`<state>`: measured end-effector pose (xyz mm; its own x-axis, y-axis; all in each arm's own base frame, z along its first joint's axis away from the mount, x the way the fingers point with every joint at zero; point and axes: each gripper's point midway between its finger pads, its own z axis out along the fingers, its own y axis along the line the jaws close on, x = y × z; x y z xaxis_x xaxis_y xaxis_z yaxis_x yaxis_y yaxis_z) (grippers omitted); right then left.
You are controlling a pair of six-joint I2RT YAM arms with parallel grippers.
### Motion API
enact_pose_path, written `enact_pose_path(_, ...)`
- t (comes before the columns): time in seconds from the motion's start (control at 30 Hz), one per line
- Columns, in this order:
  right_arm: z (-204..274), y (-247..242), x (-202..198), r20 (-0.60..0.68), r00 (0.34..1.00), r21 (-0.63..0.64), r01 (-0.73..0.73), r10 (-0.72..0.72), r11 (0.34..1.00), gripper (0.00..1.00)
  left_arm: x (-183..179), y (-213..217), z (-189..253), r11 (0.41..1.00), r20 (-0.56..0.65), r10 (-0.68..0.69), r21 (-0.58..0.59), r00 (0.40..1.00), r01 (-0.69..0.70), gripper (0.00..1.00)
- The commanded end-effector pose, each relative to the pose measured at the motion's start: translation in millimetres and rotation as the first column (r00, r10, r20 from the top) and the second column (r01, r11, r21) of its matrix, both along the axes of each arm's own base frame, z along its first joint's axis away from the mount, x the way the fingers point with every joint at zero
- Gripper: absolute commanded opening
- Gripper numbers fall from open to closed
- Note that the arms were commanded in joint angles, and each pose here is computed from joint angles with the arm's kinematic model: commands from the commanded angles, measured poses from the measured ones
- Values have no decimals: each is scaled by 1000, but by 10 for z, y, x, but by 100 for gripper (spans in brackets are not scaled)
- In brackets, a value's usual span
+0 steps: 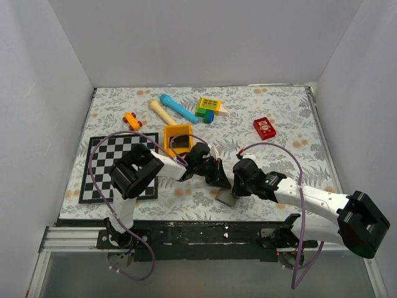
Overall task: Put the credit cards into the card holder
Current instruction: Close the card holder at the center of the board.
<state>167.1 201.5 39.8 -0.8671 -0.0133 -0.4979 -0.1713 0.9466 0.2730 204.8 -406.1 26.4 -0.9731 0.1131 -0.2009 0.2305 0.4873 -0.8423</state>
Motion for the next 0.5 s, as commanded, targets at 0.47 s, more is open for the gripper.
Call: enact_pose_path(0.47, -215, 2, -204, -96, 994, -36, -54, 50, 998, 17, 134, 328, -592, 973, 15, 106, 203, 994, -106, 0)
